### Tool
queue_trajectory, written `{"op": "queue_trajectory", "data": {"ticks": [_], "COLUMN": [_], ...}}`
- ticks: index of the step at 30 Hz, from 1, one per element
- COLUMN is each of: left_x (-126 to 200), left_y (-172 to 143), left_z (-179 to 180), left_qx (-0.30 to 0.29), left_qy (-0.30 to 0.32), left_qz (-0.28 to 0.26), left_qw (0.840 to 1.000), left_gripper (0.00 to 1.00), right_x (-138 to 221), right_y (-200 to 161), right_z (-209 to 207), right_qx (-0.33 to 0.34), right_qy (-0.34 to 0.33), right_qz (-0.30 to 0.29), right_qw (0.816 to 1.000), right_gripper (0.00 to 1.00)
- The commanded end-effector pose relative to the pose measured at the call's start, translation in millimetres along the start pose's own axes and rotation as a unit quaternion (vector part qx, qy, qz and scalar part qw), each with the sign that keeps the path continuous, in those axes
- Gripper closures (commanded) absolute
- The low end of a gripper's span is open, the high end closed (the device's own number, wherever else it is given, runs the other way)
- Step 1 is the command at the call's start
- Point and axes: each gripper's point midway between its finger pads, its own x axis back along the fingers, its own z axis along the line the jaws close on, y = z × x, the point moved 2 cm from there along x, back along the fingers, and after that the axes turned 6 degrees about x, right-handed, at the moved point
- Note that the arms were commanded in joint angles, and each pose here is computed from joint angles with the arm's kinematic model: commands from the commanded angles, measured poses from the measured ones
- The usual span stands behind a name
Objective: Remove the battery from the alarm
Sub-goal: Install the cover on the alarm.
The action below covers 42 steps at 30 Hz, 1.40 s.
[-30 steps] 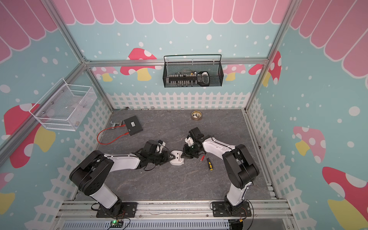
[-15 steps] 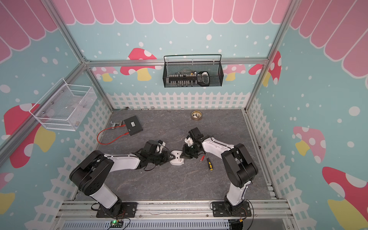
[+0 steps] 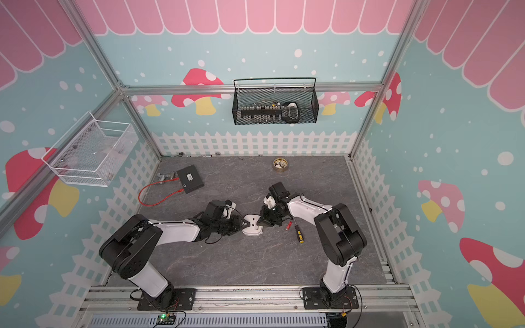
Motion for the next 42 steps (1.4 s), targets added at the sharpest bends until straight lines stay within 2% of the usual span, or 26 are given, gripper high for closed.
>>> {"op": "queue_trajectory", "data": {"ticks": [1,13,42], "left_x": [-2.9,-2.6,-3.1], "left_y": [-11.1,-10.6,-7.3], "left_z": [13.0,14.1,17.9], "left_qx": [0.009,0.009,0.012], "left_qy": [0.019,0.021,0.027], "left_qz": [0.013,0.010,0.003], "left_qw": [1.000,1.000,1.000], "left_gripper": [0.47,0.47,0.47], "right_x": [-7.7,-5.1,-1.6], "right_y": [-1.8,-4.0,-9.9], "right_z": [-0.9,-1.8,-2.6], "right_qx": [-0.004,-0.007,-0.022], "right_qy": [0.001,-0.002,0.004], "right_qz": [0.014,0.012,0.001], "right_qw": [1.000,1.000,1.000], "right_gripper": [0.98,0.94,0.94]}}
